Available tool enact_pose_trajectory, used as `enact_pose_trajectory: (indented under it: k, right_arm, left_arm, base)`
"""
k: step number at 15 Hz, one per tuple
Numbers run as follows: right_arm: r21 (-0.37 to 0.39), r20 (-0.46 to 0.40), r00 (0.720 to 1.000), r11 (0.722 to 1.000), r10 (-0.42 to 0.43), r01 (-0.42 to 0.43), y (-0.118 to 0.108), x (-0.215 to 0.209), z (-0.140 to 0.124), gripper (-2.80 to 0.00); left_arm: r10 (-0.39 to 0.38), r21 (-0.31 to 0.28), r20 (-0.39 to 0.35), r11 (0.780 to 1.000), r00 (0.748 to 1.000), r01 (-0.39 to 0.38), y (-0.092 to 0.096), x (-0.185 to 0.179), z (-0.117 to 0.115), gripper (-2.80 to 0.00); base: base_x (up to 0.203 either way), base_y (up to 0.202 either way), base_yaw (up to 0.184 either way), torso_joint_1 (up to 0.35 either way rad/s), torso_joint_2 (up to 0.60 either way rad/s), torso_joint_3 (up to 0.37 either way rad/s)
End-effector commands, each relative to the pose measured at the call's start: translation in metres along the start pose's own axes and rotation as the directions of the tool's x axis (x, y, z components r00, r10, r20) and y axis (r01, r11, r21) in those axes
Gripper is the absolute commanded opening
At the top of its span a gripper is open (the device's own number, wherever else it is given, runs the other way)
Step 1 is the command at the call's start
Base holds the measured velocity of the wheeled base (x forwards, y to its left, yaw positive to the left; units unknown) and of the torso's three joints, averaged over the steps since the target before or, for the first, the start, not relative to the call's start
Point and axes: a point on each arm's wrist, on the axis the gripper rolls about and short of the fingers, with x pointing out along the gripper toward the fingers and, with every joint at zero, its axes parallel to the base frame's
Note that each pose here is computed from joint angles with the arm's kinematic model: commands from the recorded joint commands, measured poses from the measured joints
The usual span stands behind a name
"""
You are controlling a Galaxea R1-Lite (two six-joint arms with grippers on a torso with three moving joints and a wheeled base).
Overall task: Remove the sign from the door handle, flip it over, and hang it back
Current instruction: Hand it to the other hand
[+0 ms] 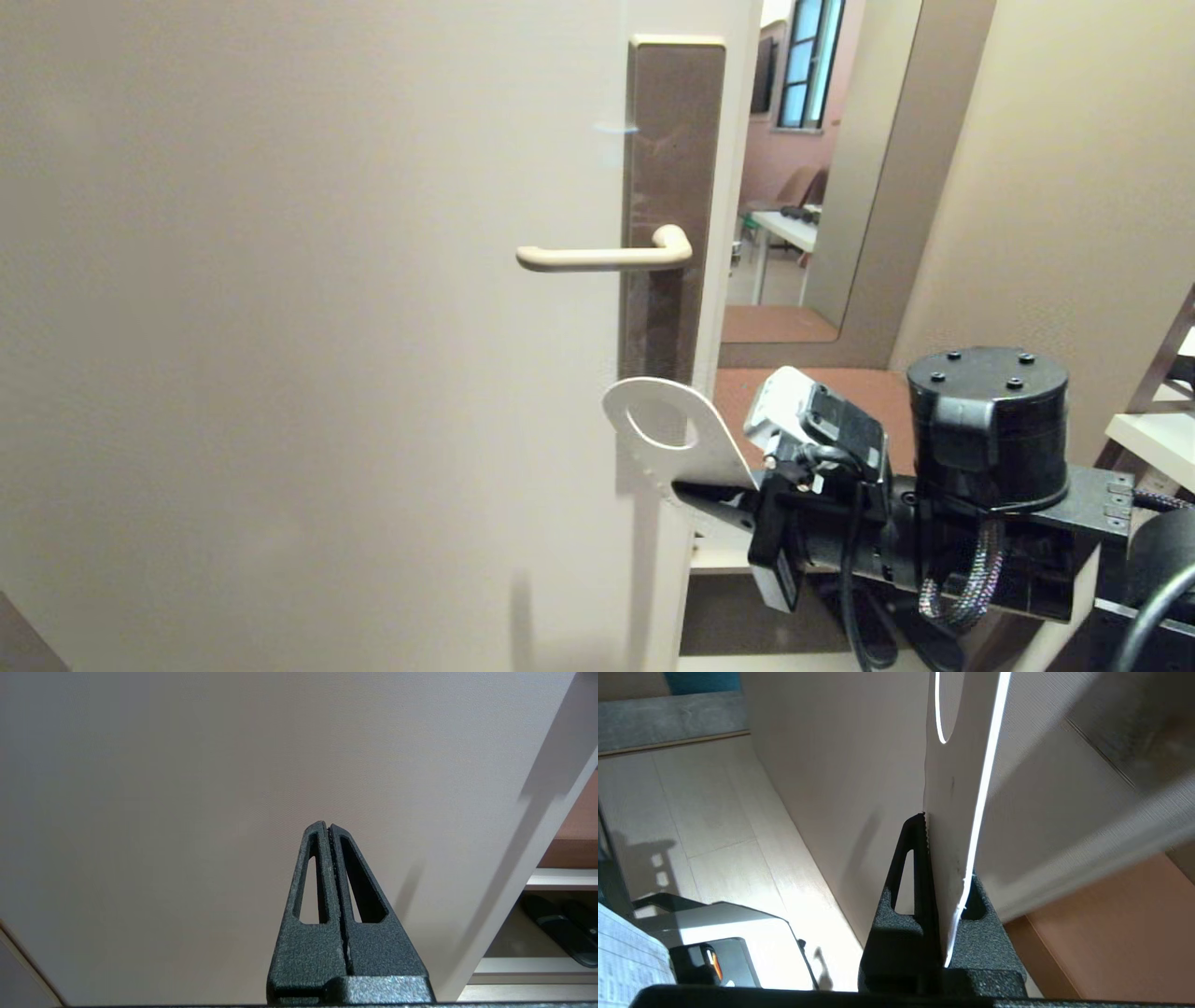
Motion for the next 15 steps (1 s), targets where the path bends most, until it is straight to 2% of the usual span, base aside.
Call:
enact_pose_trajectory:
  k: [1,4,6,8,11,12,15]
  right_arm:
    - [0.016,0.012,0.997,0.997,-0.072,0.072,-0.011,-0.027,-0.005,-2.80]
    - [0.052,-0.010,0.982,0.981,-0.188,0.188,-0.024,-0.061,-0.021,-2.80]
    - [0.073,-0.022,0.956,0.953,-0.292,0.293,-0.030,-0.086,-0.030,-2.80]
    - [0.092,-0.033,0.908,0.903,-0.418,0.419,-0.034,-0.111,-0.037,-2.80]
    - [0.119,-0.033,0.824,0.816,-0.566,0.566,-0.037,-0.143,-0.044,-2.80]
    - [0.125,-0.022,0.793,0.785,-0.609,0.607,-0.036,-0.155,-0.045,-2.80]
    - [0.137,0.004,0.725,0.718,-0.689,0.682,-0.020,-0.182,-0.054,-2.80]
  left_arm:
    - [0.001,-0.001,0.001,1.000,1.000,-0.001,0.000,0.000,0.000,-2.80]
    - [0.001,-0.001,0.001,1.000,1.000,-0.001,0.000,0.000,0.000,-2.80]
    - [0.000,-0.001,0.001,1.000,1.000,0.000,0.000,0.000,0.000,-2.80]
    - [0.001,-0.001,0.001,1.000,1.000,-0.001,0.000,0.000,0.000,-2.80]
    - [0.001,-0.001,0.001,1.000,1.000,-0.001,0.000,0.000,0.000,-2.80]
    - [0.001,-0.001,0.001,1.000,1.000,-0.001,0.000,0.000,0.000,-2.80]
    - [0.001,-0.001,0.001,1.000,1.000,-0.001,0.000,0.000,0.000,-2.80]
  base:
    - [0.000,0.000,0.000,0.000,0.00,0.000]
    - [0.000,0.000,0.000,0.000,0.00,0.000]
    - [0.000,0.000,0.000,0.000,0.00,0.000]
    - [0.000,0.000,0.000,0.000,0.00,0.000]
    - [0.000,0.000,0.000,0.000,0.00,0.000]
    - [0.000,0.000,0.000,0.000,0.00,0.000]
    - [0.000,0.000,0.000,0.000,0.00,0.000]
